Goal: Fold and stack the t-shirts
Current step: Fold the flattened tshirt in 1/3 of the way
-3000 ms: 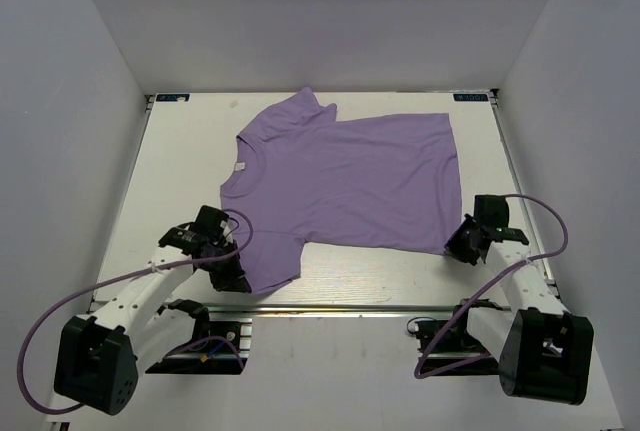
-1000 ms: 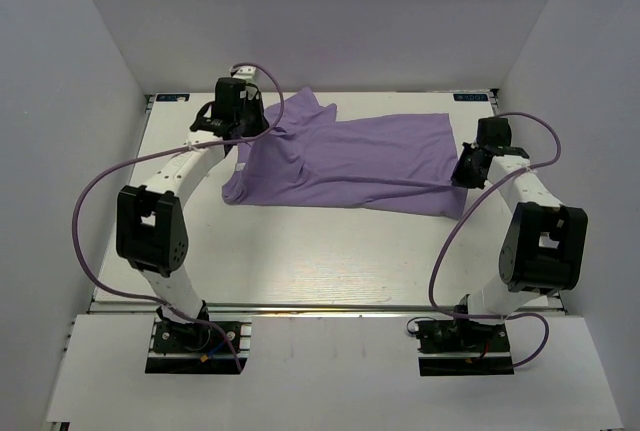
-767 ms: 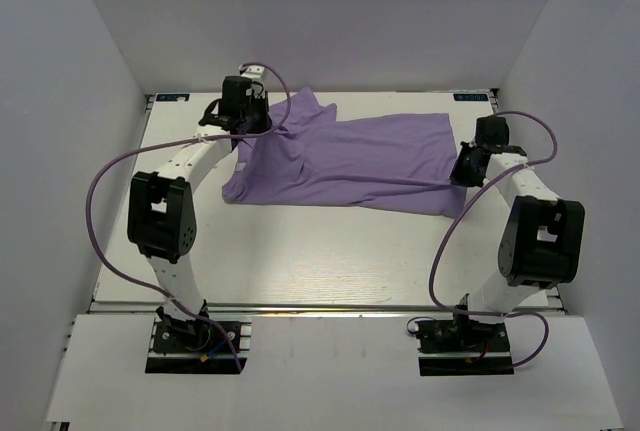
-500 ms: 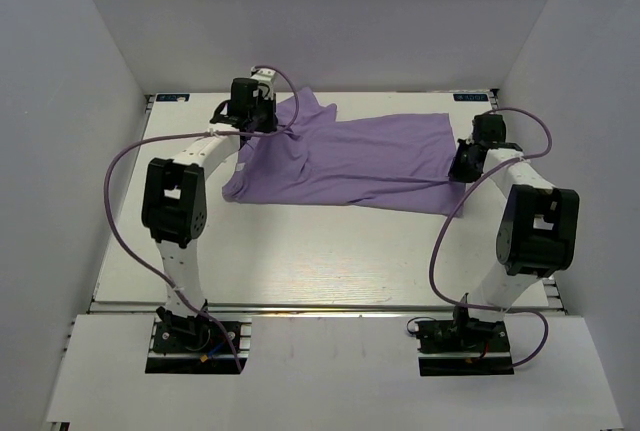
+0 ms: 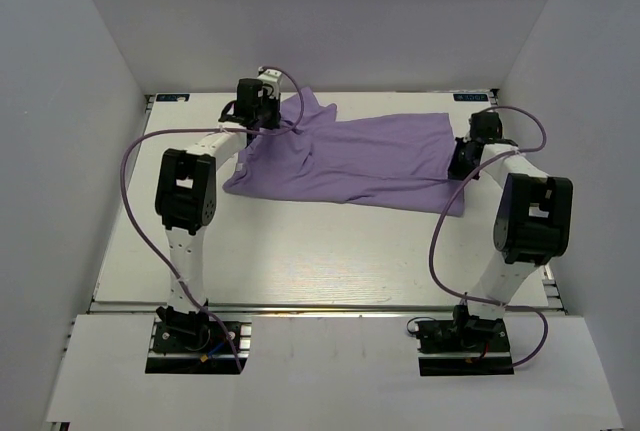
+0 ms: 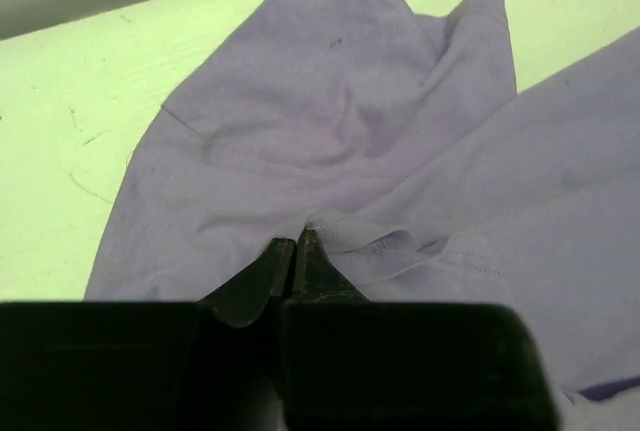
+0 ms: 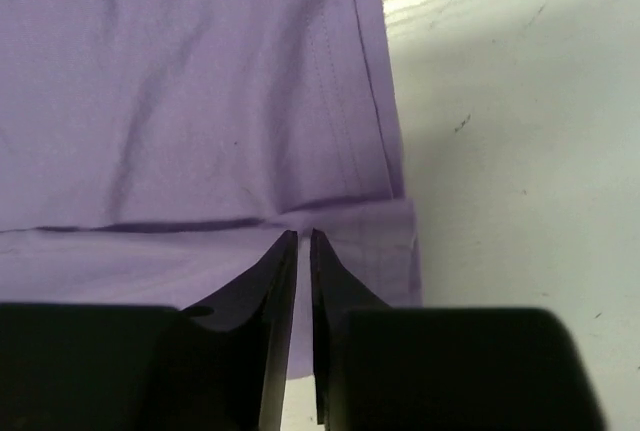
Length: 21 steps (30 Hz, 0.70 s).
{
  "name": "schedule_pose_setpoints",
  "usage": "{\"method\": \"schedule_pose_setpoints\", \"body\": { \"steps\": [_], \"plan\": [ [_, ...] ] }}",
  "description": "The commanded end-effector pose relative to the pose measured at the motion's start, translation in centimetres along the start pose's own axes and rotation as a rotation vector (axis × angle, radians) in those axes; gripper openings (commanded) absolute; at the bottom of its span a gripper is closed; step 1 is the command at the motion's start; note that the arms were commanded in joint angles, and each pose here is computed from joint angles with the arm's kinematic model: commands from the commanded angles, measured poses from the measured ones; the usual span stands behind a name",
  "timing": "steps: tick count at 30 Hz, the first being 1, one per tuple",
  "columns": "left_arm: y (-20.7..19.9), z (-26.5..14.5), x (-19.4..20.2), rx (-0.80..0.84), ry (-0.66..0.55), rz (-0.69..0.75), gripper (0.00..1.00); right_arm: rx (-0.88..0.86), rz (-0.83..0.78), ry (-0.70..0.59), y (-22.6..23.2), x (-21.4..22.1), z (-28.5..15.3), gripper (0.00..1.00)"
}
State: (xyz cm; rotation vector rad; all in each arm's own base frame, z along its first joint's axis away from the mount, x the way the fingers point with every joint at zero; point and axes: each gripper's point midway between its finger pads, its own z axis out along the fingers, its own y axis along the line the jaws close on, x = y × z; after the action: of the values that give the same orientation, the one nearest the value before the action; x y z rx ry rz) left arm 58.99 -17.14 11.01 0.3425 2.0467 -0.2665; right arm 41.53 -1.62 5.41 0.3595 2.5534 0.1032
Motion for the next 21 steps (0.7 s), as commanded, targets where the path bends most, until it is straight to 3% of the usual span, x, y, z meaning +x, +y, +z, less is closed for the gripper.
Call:
{"method": "schedule_pose_setpoints", "body": {
  "steps": [1,2,4,5,8,10,11,17,21],
  "plan": [
    [0.6,0.3,-3.9,-0.004,-0.123,0.039,0.14,-0.005,-0.017,-0.080,0.4,-3.3,-0.1,0.17],
    [0.9,0.3,-5.0,-0.020,-0.166,0.052,0.42,-0.007,-0.020,-0.065,0.4,-3.0,0.6,0.19],
    [2.0,0.9,-5.3,-0.050,-0.192,0.050,0.61,-0.010,-0.015,-0.079,0.6,-4.3,0.6,0.33],
    [2.2,1.5,-4.9,-0.060,-0.186,0.036,0.97,-0.020,-0.014,-0.074,0.9,-4.4,0.5,0.44],
    [3.4,1.5,-6.4,-0.099,-0.158,0.005,1.00,-0.034,-0.012,-0.100,1.3,-5.6,-0.4,0.68],
    [4.2,1.0,-8.2,-0.151,-0.169,-0.015,1.00,-0.044,-0.004,-0.137,1.7,-6.5,-1.7,0.78],
    [4.1,0.5,-8.8,-0.151,-0.168,-0.025,1.00,-0.083,-0.007,-0.138,2.4,-6.5,-2.2,0.90],
    [2.2,-5.8,-9.3,-0.102,-0.131,-0.097,1.00,-0.212,0.002,-0.181,4.4,-4.5,-6.0,0.90],
    [-1.0,-7.9,-2.2,-0.015,0.024,-0.176,1.00,-0.310,0.016,-0.118,5.3,0.2,-5.7,0.90]
  ]
}}
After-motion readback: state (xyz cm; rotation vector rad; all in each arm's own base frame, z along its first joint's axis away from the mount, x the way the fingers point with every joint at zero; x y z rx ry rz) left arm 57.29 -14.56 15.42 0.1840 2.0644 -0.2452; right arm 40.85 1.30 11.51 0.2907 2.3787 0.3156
